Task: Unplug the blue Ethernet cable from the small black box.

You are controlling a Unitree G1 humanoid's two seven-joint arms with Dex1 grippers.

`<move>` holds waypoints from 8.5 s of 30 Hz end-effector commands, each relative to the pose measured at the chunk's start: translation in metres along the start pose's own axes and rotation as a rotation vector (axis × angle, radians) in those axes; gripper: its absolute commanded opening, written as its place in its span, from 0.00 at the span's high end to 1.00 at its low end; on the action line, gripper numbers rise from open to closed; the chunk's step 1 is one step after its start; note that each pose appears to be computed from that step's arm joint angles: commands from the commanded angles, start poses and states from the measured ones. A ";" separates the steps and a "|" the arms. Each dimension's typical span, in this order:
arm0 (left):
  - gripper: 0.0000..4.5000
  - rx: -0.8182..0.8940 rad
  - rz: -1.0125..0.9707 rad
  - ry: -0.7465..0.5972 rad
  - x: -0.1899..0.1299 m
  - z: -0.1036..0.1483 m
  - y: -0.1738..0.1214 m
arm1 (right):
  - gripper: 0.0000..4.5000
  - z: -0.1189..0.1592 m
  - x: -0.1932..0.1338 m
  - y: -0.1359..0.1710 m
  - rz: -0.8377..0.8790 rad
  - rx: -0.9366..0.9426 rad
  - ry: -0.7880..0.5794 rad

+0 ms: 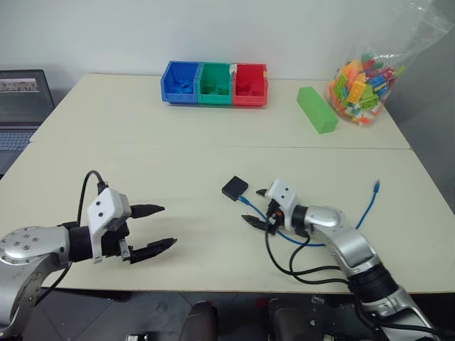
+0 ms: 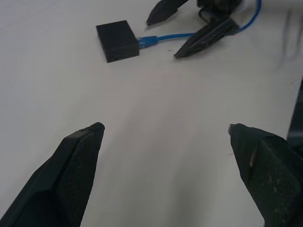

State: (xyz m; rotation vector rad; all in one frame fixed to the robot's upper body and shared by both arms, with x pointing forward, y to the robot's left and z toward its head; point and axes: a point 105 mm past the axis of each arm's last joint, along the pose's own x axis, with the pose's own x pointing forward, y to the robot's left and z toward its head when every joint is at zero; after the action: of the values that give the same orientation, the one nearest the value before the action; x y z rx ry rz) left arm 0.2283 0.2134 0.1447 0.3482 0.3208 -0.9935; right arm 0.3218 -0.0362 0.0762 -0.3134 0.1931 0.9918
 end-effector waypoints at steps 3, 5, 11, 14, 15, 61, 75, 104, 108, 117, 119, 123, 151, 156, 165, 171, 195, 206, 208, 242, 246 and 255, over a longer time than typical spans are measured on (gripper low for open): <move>0.00 0.074 -0.028 -0.015 0.005 0.013 0.001 | 0.01 0.009 0.015 -0.007 -0.071 -0.025 -0.013; 0.00 0.075 -0.031 -0.017 0.006 0.013 0.001 | 0.09 0.009 0.016 -0.009 -0.083 -0.013 -0.005; 0.00 0.079 -0.030 -0.019 0.007 0.012 0.003 | 0.39 0.007 0.016 -0.012 -0.104 -0.014 0.017; 0.00 0.081 -0.022 -0.018 0.008 0.011 0.005 | 0.56 0.007 0.015 -0.014 -0.111 -0.025 0.024; 0.00 0.080 -0.017 -0.018 0.008 0.011 0.006 | 0.60 0.006 0.015 -0.015 -0.118 -0.024 0.028; 0.00 -0.415 -0.221 -0.395 0.048 0.072 0.036 | 0.95 0.134 -0.015 0.022 0.155 -1.227 -0.511; 0.60 -0.389 -0.262 -0.375 0.048 0.072 0.032 | 0.95 0.131 -0.013 0.024 0.166 -1.219 -0.512; 0.83 -0.349 -0.316 -0.367 0.052 0.074 0.026 | 0.28 0.115 -0.041 0.021 0.227 -1.108 -0.435; 0.83 -0.276 -0.353 -0.327 0.051 0.072 0.022 | 0.23 0.113 -0.056 0.014 0.291 -0.698 -0.372; 0.83 -0.169 -0.463 -0.272 0.055 0.069 0.004 | 0.23 0.118 -0.052 0.020 0.397 -0.017 -0.304; 0.83 -0.165 -0.465 -0.279 0.055 0.069 0.005 | 0.23 0.115 -0.051 0.022 0.424 0.046 -0.278; 0.83 -0.167 -0.463 -0.291 0.054 0.070 0.008 | 0.23 0.110 -0.049 0.020 0.421 0.138 -0.245; 0.83 -0.263 -0.464 -0.349 0.051 0.078 0.015 | 0.23 0.116 -0.039 0.032 0.471 0.357 -0.291; 0.83 -0.261 -0.462 -0.349 0.051 0.078 0.016 | 0.31 0.115 -0.038 0.032 0.469 0.352 -0.283; 0.83 -0.253 -0.458 -0.351 0.051 0.080 0.016 | 0.70 0.114 -0.037 0.032 0.474 0.345 -0.276; 0.83 -0.259 -0.461 -0.364 0.050 0.082 0.018 | 0.98 0.114 -0.038 0.033 0.485 0.328 -0.271; 0.83 -0.259 -0.334 -0.298 0.035 0.063 0.035 | 0.98 0.073 -0.049 -0.045 0.141 0.310 -0.182; 0.83 -0.238 -0.213 -0.316 0.044 0.055 0.037 | 0.83 0.039 -0.019 -0.151 -0.552 0.130 -0.152; 0.83 -0.230 -0.183 -0.316 0.043 0.052 0.039 | 0.73 0.040 -0.019 -0.151 -0.544 0.128 -0.163; 0.83 -0.240 0.871 -0.347 0.027 -0.049 0.154 | 0.07 0.122 -0.017 -0.015 0.190 -0.132 -0.205; 0.64 -0.252 0.871 -0.341 0.026 -0.053 0.153 | 0.06 0.121 -0.019 -0.013 0.201 -0.134 -0.189; 0.19 -0.284 0.889 -0.370 0.021 -0.052 0.149 | 0.06 0.123 -0.020 -0.008 0.221 -0.136 -0.187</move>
State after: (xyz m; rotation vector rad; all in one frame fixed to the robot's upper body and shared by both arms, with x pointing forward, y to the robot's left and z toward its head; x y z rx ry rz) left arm 0.3625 0.2927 0.0937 0.0288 0.0114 -0.1290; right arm 0.3263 -0.0168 0.1824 -0.3197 0.0521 1.2224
